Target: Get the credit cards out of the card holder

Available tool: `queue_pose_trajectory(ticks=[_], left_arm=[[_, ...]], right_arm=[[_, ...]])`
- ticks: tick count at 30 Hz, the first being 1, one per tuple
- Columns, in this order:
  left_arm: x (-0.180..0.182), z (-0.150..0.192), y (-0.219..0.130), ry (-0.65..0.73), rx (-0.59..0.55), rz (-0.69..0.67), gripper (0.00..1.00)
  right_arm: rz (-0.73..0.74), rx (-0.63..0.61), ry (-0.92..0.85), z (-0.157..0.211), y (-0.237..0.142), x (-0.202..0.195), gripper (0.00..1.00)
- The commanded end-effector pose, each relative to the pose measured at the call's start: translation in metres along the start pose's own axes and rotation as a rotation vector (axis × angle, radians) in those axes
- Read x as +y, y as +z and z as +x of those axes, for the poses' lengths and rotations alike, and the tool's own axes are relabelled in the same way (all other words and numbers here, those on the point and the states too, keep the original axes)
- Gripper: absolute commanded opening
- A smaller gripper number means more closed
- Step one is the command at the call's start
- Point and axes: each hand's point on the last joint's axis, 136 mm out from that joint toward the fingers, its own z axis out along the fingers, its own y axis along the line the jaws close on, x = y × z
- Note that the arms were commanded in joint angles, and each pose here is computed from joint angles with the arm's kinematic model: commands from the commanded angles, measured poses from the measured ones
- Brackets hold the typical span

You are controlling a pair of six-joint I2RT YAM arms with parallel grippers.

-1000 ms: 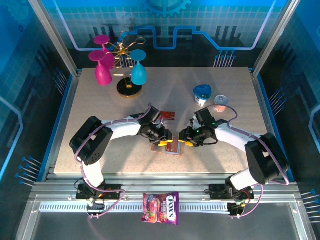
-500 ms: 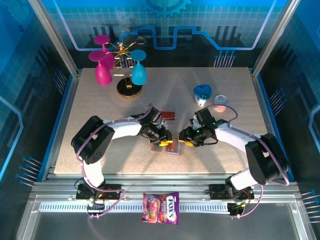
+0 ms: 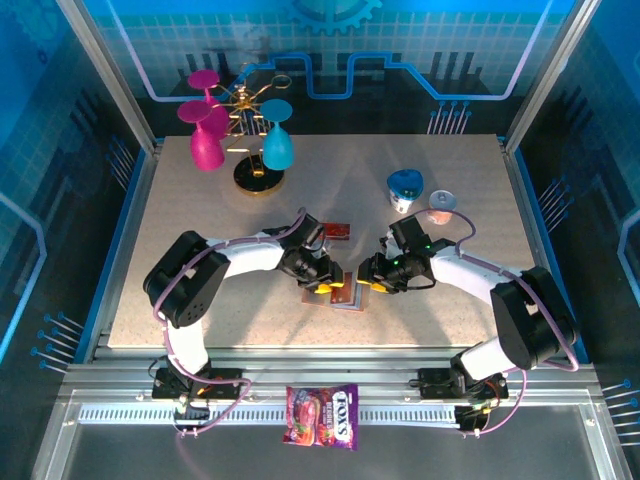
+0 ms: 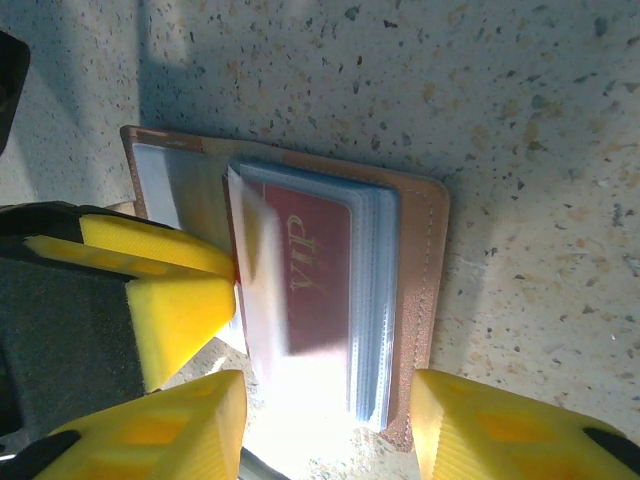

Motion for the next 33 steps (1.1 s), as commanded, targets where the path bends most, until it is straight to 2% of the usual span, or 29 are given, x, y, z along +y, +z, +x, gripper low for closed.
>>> queue_pose_trajectory(ticks=[1, 8, 16, 18, 24, 33], left_arm=[[0.005, 0.003, -0.008, 0.028, -0.010, -0.058, 0.37], [-0.017, -0.001, -0.022, 0.047, -0.049, 0.002, 0.39], [-0.020, -0.004, -0.025, 0.022, -0.073, 0.051, 0.37], [-0.018, -0.005, -0.024, 0.006, -0.075, 0.083, 0.37], [-0.014, -0.006, -0.022, -0.033, -0.065, 0.167, 0.37], [-0.008, -0.005, -0.017, -0.046, -0.048, 0.172, 0.37]], right_arm=[[-0.011, -0.010, -0.013, -0.001, -0.006, 0.002, 0.48], [-0.025, -0.018, -0.020, 0.000, -0.008, 0.008, 0.47], [-0.110, 0.014, -0.028, 0.004, 0.010, 0.027, 0.24], [-0.108, 0.026, -0.027, 0.005, 0.017, 0.028, 0.21], [-0.096, 0.051, -0.018, 0.007, 0.032, 0.022, 0.19], [-0.057, 0.083, 0.003, 0.011, 0.047, 0.006, 0.27]])
